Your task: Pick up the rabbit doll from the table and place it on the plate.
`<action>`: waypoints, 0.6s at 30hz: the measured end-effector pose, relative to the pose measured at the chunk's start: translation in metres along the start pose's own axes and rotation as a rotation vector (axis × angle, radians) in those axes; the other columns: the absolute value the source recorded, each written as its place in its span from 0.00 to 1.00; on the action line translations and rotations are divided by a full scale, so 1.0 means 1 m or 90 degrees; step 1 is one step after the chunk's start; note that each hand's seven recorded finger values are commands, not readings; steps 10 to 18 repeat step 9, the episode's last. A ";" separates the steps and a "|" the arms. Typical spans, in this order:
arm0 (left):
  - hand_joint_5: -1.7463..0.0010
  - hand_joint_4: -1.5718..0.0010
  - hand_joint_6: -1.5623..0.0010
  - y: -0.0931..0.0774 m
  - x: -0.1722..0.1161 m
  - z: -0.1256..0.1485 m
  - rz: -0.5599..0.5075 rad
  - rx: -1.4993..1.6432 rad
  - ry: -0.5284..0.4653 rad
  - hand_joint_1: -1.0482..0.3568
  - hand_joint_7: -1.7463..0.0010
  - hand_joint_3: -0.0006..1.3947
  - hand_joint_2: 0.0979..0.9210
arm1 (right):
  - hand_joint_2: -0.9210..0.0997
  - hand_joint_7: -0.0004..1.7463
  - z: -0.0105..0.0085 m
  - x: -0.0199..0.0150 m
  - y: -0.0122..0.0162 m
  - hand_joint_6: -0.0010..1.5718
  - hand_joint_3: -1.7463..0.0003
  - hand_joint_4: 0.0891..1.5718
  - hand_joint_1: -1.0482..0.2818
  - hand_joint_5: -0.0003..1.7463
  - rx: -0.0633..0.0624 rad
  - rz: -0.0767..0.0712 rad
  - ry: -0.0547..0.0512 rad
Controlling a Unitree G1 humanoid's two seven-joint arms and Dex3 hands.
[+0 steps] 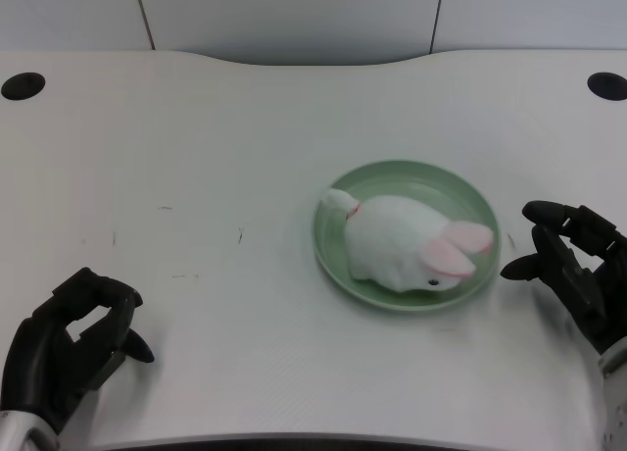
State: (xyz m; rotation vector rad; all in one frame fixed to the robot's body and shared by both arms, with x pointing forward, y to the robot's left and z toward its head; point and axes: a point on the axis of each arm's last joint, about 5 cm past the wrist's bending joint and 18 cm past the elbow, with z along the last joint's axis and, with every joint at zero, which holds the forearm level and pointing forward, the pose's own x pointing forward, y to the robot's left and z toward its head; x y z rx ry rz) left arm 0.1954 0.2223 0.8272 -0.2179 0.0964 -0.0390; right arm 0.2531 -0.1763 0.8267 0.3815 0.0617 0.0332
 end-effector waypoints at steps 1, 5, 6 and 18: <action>0.00 0.55 0.67 0.000 0.001 0.000 0.002 -0.002 -0.002 0.40 0.07 0.37 1.00 | 0.00 0.31 0.0001 -0.0006 -0.0001 0.61 0.83 0.58 0.61 0.66 -0.005 -0.001 -0.009; 0.00 0.55 0.67 0.002 0.002 0.002 0.011 -0.006 -0.011 0.40 0.07 0.36 1.00 | 0.03 0.31 0.0005 -0.0025 0.0000 0.63 0.82 0.59 0.61 0.66 -0.027 -0.010 -0.033; 0.00 0.56 0.67 0.003 0.002 0.001 0.013 -0.007 -0.010 0.40 0.07 0.36 1.00 | 0.05 0.31 -0.0006 -0.0039 -0.0006 0.62 0.81 0.59 0.62 0.67 -0.028 -0.014 -0.032; 0.00 0.58 0.68 0.004 0.001 0.001 0.017 -0.008 -0.010 0.40 0.07 0.36 1.00 | 0.09 0.30 -0.0055 -0.0087 -0.0009 0.62 0.79 0.59 0.62 0.67 -0.022 -0.026 -0.030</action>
